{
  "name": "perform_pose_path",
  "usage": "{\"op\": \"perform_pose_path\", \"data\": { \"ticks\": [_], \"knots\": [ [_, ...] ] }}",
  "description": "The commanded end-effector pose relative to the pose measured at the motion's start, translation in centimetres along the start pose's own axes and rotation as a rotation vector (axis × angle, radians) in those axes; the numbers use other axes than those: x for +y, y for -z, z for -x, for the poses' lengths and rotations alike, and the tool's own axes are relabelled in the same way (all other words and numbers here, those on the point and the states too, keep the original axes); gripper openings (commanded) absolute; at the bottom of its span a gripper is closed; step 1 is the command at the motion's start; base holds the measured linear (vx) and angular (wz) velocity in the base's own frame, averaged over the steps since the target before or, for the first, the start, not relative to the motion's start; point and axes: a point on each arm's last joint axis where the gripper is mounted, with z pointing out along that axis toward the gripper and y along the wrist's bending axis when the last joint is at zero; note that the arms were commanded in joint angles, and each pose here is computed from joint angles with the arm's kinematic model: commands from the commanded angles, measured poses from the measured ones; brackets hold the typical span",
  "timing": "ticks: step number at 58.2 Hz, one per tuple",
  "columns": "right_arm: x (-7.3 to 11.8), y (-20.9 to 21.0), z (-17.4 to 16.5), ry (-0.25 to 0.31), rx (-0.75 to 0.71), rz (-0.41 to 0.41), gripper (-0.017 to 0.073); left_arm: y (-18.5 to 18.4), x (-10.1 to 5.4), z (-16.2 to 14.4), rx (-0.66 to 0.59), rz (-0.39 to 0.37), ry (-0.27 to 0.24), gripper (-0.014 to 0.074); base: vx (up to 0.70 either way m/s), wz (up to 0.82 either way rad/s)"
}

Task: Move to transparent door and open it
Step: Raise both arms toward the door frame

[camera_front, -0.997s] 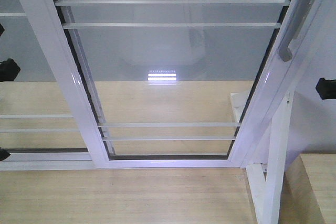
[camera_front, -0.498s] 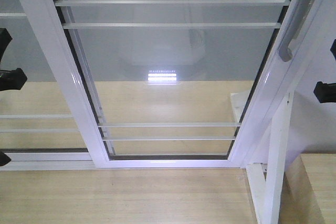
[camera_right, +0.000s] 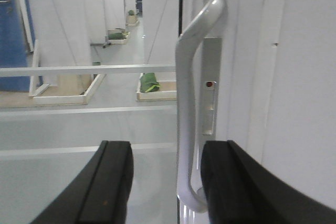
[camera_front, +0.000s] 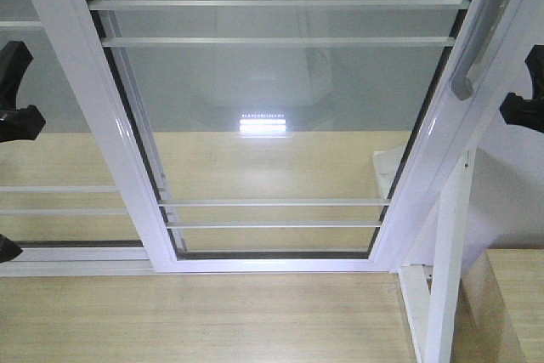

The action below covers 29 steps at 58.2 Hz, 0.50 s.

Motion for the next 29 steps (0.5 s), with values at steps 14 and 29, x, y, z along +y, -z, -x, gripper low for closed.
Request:
{"op": "perform_pose_path", "data": {
  "ticks": [14,29],
  "knots": [
    [0.4,-7.6,2.2,0.049,-0.122,-0.055,0.0397,-0.9,-0.1,1.2,-0.068,0.002,0.002,0.0444,0.00,0.00],
    [0.9,-13.2,2.5,0.130,-0.102,-0.067,0.0395,-0.9,-0.1,0.8,-0.030,-0.001,0.000,0.0444,0.00,0.00]
  ]
}}
